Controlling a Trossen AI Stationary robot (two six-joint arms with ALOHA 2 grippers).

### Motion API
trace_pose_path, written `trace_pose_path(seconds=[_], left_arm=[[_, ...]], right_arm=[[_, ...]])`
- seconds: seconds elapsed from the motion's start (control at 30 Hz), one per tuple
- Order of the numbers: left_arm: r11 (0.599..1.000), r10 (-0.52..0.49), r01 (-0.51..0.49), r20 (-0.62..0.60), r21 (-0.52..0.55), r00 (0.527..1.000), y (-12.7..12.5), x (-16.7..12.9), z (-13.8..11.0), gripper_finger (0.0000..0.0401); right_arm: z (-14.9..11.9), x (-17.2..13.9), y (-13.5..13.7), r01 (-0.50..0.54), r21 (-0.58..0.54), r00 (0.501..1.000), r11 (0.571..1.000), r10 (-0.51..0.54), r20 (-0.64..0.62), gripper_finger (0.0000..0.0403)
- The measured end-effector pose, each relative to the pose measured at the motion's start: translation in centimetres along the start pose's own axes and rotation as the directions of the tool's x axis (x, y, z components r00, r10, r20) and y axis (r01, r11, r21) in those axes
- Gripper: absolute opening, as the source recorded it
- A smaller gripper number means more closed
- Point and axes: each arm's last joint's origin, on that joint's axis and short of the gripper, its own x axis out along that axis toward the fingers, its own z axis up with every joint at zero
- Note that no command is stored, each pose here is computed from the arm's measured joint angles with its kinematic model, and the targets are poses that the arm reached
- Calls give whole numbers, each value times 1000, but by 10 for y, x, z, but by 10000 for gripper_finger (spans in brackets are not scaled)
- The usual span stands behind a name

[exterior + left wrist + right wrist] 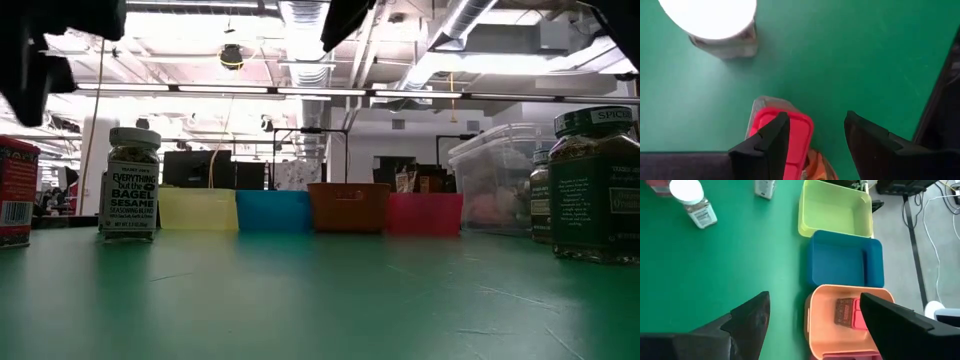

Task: Sort spices by type
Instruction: Put the red seasoning can into the orange bin

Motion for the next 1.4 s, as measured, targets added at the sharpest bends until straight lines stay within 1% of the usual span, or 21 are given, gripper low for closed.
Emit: trace_pose_path(seconds=[0.1, 0.17, 0.3, 0.4, 0.57, 0.67, 0.8, 0.9, 1.0, 1.17, 1.27, 1.4], left_arm=[[1000, 16, -16, -31, -6, 999, -3, 4, -2, 178], [1000, 29, -29, -29, 1, 999, -7, 2, 1, 177], [991, 97, -98, 10, 88, 995, -12, -7, 8, 175], [985, 98, -99, 16, 139, 995, -13, -10, 9, 175], [983, 115, -117, 24, 140, 993, -11, -9, 12, 180], [985, 108, -104, -21, 135, 994, -9, -6, 15, 204], [988, 97, -85, -98, 128, 990, -8, -2, 15, 263], [983, 144, -126, -139, 134, 980, -8, 7, 13, 309], [977, 183, -158, -180, 143, 967, -7, 14, 11, 339], [972, 210, -180, -213, 152, 954, -8, 21, 9, 349], [968, 221, -191, -199, 161, 955, -9, 20, 7, 350], [957, 265, -239, -168, 165, 949, -8, 19, 4, 350]], right_arm=[[1, 0, 7, -6, -15, 1000, 1000, 6, -7, 338], [2, 0, 9, -8, -21, 1000, 1000, 8, -2, 338], [5, 0, 7, 2, -11, 1000, 1000, -1, 29, 338], [6, 1, 4, 10, -6, 999, 1000, -10, 42, 338], [4, 4, -1, 17, -2, 999, 1000, -17, 31, 338], [1, 10, -4, 19, -1, 1000, 1000, -19, 10, 338], [-3, 17, -8, 22, -10, 1000, 1000, -22, -15, 338], [-4, 18, -12, 28, -8, 999, 1000, -28, -19, 338], [-4, 19, -17, 38, -2, 999, 999, -38, -6, 338], [-5, 19, -25, 53, 17, 999, 998, -53, 3, 338], [-6, 19, -27, 56, 22, 998, 998, -56, 1, 338], [-5, 19, -28, 58, 18, 998, 998, -59, 9, 338]])
